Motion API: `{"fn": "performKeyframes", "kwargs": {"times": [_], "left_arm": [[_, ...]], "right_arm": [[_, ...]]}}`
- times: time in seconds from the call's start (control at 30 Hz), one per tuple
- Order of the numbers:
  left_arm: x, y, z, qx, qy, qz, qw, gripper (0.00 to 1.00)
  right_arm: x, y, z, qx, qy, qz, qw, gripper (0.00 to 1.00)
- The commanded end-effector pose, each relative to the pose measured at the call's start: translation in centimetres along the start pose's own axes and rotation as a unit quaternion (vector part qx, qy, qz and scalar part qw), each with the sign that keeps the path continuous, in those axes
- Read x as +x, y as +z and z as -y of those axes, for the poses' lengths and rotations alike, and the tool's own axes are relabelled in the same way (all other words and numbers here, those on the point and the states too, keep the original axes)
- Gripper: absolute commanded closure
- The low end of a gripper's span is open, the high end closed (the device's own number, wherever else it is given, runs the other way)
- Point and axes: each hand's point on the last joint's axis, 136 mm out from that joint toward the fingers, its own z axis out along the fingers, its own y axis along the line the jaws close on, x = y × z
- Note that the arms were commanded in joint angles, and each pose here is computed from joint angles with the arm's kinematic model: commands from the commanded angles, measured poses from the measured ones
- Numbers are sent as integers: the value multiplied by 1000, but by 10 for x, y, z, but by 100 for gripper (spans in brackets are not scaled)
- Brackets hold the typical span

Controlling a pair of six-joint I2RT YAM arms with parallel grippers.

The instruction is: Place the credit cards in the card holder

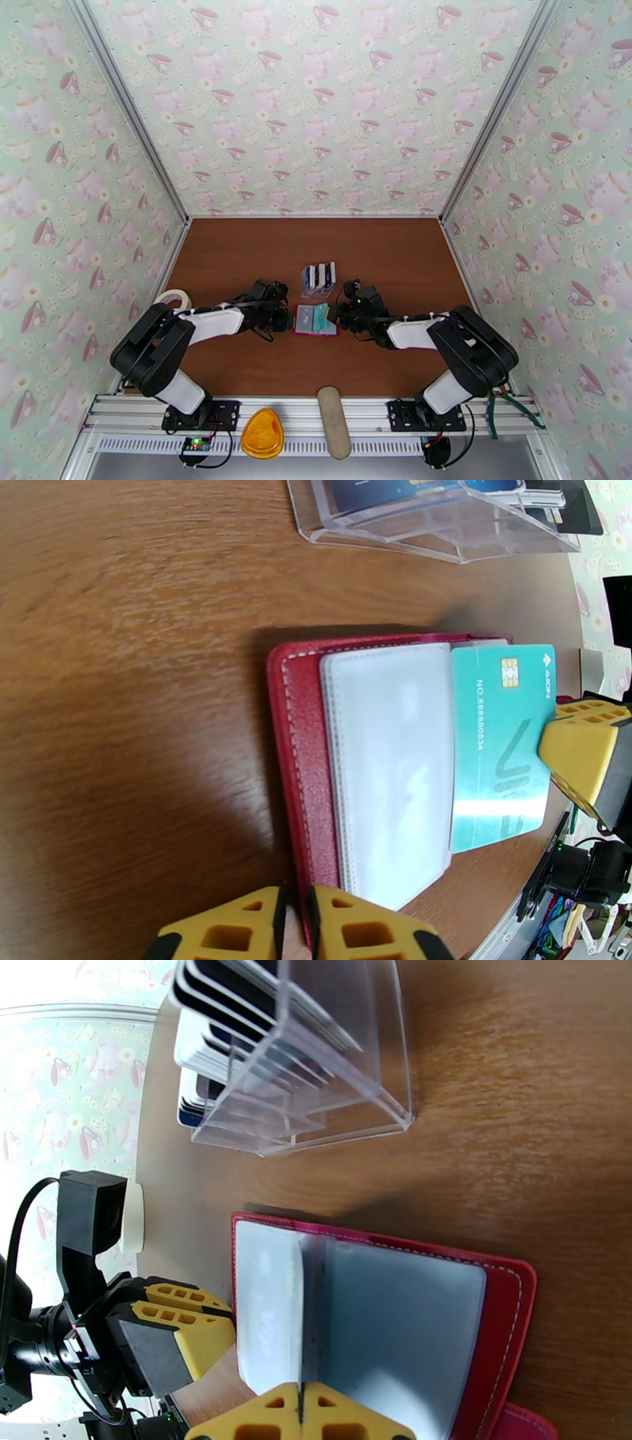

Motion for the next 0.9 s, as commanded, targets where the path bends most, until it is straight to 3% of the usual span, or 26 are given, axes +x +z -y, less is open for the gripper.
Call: {"fn": "performKeyframes", "kwargs": {"times": [0.0,0.87], "left_arm": [[12,3,-5,-5,-3,-13,1000,81],[24,5,-9,-6,-12,-15,1000,81]], "right_arm": [[4,2,0,-11,7,-7,1000,100],[11,2,11,-14,25,-5,1000,100]]}}
